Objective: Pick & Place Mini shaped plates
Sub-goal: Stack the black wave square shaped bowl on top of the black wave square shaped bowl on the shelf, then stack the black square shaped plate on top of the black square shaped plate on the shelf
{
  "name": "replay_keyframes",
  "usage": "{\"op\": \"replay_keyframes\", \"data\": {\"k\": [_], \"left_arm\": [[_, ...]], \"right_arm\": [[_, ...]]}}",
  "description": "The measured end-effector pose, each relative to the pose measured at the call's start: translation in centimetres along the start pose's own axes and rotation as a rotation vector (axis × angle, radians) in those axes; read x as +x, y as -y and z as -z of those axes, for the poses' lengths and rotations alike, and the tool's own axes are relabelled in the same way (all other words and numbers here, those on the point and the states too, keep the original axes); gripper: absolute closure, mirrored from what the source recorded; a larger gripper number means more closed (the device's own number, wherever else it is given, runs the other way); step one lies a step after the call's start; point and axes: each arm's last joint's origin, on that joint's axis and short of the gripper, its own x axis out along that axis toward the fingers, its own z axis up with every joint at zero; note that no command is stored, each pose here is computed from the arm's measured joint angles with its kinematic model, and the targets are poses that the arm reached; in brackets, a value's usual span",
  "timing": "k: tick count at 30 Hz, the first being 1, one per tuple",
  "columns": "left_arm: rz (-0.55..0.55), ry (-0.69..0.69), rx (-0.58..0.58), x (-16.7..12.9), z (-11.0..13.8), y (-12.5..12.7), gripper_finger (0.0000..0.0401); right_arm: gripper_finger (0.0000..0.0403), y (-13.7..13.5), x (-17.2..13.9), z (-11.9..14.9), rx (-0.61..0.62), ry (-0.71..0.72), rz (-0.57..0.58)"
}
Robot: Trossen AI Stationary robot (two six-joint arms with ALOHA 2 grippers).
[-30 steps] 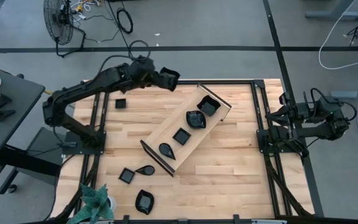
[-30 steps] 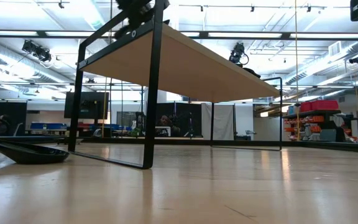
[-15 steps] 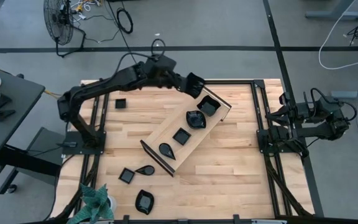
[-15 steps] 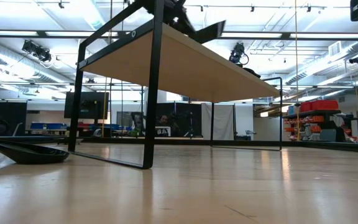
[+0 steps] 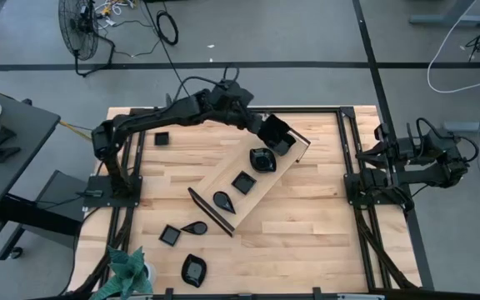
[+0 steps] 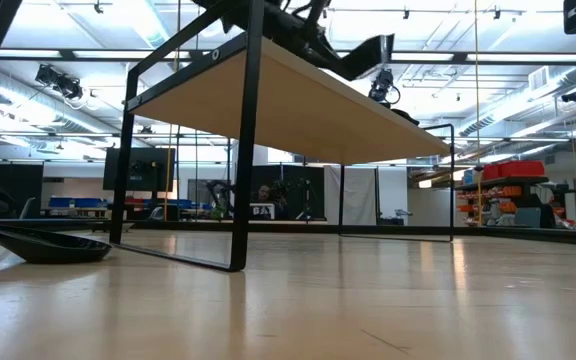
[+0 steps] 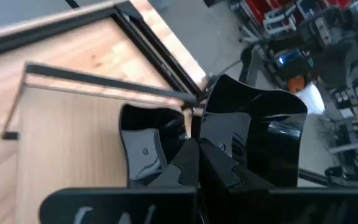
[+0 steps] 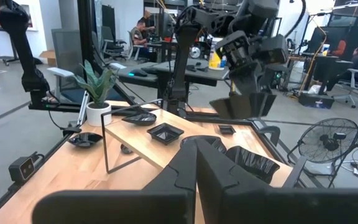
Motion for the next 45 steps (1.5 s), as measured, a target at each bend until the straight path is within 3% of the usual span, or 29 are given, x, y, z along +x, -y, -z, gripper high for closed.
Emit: {"op": "replay_keyframes", "data": {"k": [13,23,37,45], "left_arm": [[0.000,-0.041,-0.088,4.2,1.2,-2.2,0.0399],[-0.018,-0.048,-0.117,4.7,1.5,-2.6,0.0391],[-0.033,-0.034,-0.109,4.7,1.4,-2.6,0.0248],[-0.013,-0.025,-0.006,2.9,0.1,-2.7,0.0207]], "right_arm": [[0.0392,0.0,0.0,0.0,0.000,0.000,0.000],[0.0392,0.0,0.0,0.0,0.000,0.000,0.000],[0.0392,0.0,0.0,0.0,0.000,0.000,0.000],[0.0392,0.0,0.0,0.0,0.000,0.000,0.000]]}}
